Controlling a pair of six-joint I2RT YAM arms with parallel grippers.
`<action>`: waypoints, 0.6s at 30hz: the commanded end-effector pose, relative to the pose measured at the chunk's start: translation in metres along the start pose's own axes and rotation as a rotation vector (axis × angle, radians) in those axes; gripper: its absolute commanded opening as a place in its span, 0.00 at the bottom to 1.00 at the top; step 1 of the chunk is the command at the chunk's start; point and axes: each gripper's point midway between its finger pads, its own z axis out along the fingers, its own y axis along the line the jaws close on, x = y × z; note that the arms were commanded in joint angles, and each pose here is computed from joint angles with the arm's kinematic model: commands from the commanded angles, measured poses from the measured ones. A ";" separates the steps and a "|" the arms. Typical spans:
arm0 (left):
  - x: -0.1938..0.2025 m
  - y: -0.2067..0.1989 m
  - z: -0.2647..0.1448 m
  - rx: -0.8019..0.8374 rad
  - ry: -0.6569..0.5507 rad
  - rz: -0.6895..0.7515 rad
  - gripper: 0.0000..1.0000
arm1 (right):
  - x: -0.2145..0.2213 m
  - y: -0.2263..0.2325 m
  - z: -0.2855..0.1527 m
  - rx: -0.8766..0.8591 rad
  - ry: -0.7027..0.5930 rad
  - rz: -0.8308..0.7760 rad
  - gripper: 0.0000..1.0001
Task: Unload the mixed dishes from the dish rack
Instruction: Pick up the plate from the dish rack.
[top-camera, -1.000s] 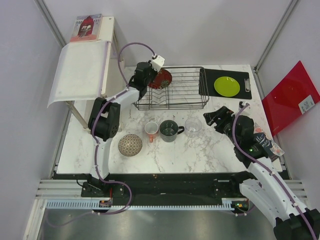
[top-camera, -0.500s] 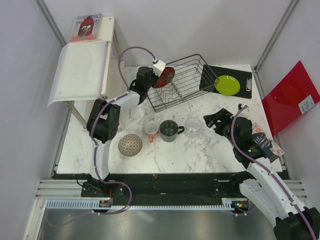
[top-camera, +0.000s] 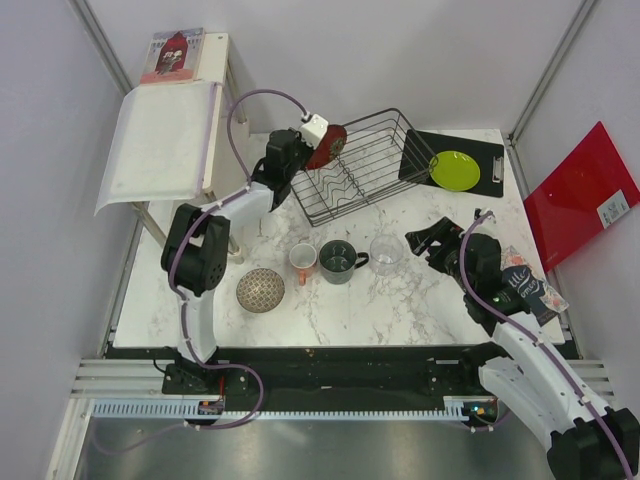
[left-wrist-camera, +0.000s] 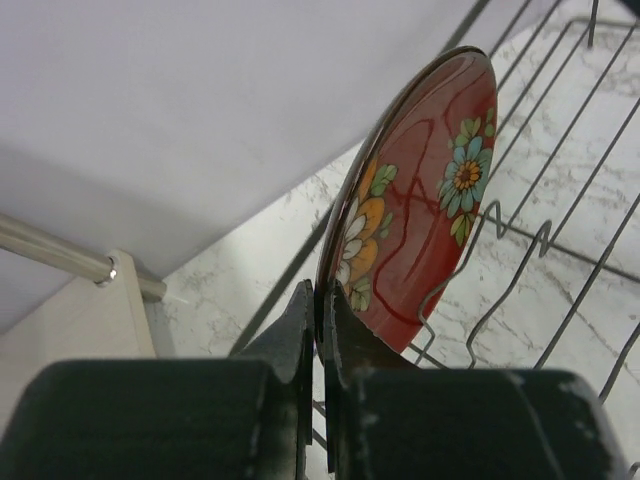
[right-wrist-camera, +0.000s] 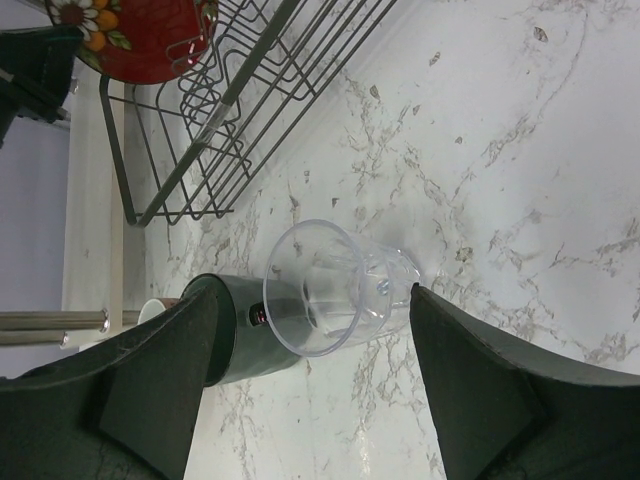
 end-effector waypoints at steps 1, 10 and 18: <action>-0.143 0.060 -0.046 -0.168 -0.364 -0.001 0.02 | -0.005 0.009 0.002 -0.039 -0.022 0.019 0.84; -0.262 0.037 -0.125 -0.185 -0.597 -0.006 0.02 | -0.044 0.022 -0.001 -0.004 -0.135 -0.020 0.85; -0.256 -0.011 -0.167 0.022 -0.198 -0.559 0.02 | -0.082 0.040 0.018 0.059 -0.194 0.008 0.80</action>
